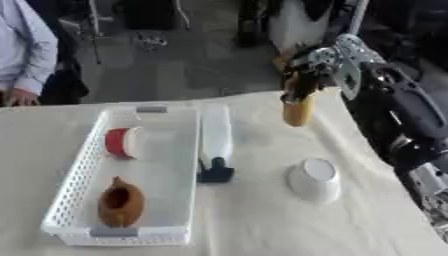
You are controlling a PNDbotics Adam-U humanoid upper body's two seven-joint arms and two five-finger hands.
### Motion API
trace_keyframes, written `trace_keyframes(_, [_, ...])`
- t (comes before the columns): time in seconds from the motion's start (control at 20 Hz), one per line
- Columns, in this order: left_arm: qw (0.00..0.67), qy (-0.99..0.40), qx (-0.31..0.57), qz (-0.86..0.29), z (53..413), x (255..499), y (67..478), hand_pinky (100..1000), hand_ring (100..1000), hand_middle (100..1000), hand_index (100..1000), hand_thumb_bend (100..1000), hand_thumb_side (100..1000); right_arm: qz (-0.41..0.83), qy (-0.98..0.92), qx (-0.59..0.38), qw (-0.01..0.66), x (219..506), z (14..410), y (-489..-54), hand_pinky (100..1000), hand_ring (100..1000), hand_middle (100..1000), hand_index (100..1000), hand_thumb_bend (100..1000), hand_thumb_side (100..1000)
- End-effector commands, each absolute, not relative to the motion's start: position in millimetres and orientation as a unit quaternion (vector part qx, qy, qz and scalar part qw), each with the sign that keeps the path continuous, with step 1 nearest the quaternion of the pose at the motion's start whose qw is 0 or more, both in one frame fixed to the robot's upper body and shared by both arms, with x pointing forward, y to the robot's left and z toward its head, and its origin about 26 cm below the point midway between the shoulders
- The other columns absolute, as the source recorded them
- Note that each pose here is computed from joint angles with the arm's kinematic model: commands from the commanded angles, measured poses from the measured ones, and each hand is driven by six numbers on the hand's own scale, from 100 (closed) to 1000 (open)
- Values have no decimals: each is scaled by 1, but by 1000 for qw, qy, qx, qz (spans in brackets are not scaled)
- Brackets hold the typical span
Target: Pick up objects on the table and place them in the box.
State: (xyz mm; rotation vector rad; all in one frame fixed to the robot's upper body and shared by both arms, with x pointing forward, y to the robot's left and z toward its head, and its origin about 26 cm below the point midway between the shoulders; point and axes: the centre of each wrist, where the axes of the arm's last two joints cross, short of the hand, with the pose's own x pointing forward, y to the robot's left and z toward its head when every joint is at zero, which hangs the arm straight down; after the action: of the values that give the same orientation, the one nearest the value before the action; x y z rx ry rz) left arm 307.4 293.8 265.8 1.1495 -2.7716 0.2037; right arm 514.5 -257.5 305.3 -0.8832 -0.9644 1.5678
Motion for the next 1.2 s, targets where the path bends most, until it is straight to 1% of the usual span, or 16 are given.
trace_keyframes(0.05, [43, -920, 384, 63, 277, 304, 296, 1000, 955, 803, 870, 100, 1000, 651, -423, -384, 501, 511, 333, -248, 341, 633, 813, 647, 100, 278])
trace_keyframes(0.45, [43, -921, 383, 61, 277, 304, 295, 1000, 955, 803, 871, 100, 1000, 658, -438, -381, 480, 510, 347, -226, 333, 630, 802, 635, 100, 286])
trace_keyframes(0.75, [42, -922, 380, 57, 278, 304, 294, 1000, 955, 795, 871, 100, 1000, 671, -451, -375, 453, 508, 361, -197, 319, 626, 791, 624, 100, 290])
trace_keyframes(1.2, [35, -926, 372, 53, 281, 305, 291, 1000, 955, 792, 872, 100, 1000, 685, -473, -364, 418, 502, 379, -162, 321, 622, 783, 617, 100, 301])
